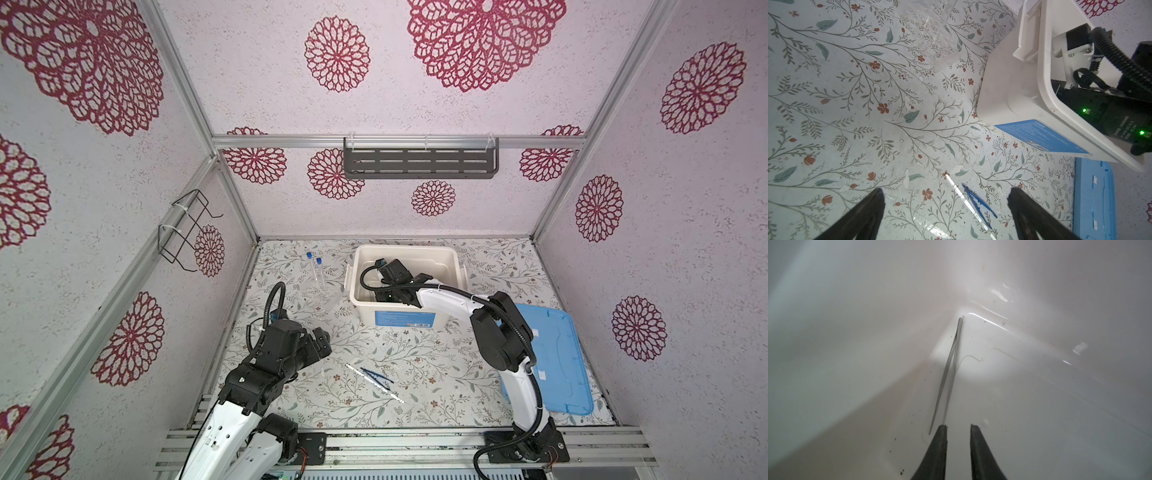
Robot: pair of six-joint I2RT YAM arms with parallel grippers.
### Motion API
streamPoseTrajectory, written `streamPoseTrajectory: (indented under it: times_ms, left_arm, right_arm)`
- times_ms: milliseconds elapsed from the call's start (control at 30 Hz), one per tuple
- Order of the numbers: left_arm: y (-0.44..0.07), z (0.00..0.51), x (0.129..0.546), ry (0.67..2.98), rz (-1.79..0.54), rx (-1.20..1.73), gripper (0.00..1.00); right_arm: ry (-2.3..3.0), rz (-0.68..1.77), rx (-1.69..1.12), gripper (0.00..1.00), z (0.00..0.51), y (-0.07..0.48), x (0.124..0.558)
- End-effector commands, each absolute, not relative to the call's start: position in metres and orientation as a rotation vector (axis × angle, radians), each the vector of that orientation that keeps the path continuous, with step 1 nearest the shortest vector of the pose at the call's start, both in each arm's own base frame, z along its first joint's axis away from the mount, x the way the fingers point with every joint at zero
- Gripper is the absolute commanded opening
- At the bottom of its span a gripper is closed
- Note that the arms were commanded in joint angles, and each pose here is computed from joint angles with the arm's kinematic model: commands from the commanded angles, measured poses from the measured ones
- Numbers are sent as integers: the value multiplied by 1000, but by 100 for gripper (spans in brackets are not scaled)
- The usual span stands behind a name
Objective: Organize the chemistry lab equipment
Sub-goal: 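Lower the tweezers into the bin and open the right gripper, then move the right gripper back over the blue plastic tweezers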
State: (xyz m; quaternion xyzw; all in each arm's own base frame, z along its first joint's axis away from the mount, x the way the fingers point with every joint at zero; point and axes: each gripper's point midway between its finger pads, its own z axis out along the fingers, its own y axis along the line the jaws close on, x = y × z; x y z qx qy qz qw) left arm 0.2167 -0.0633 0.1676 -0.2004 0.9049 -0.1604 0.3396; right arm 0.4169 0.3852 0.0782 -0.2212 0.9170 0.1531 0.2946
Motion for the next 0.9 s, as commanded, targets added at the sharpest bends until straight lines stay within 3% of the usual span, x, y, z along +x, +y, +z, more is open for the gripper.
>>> streamPoseTrajectory:
  times_ms: [0, 300, 467, 633, 867]
  left_arm:
    - [-62, 168, 218, 2327, -432, -549, 97]
    - [-65, 158, 216, 2356, -456, -584, 97]
    - [-66, 156, 215, 2367, -461, -582, 97]
    - [-63, 150, 215, 2368, -437, -599, 97]
    - [-59, 146, 221, 2357, -408, -638, 97]
  right_arm:
    - [2313, 421, -611, 28, 131, 389, 424]
    - [2104, 387, -652, 32, 237, 361, 406]
    - [2061, 372, -718, 30, 274, 333, 368]
    - [1960, 378, -1090, 25, 268, 342, 292]
    - [1878, 543, -1446, 31, 199, 364, 196]
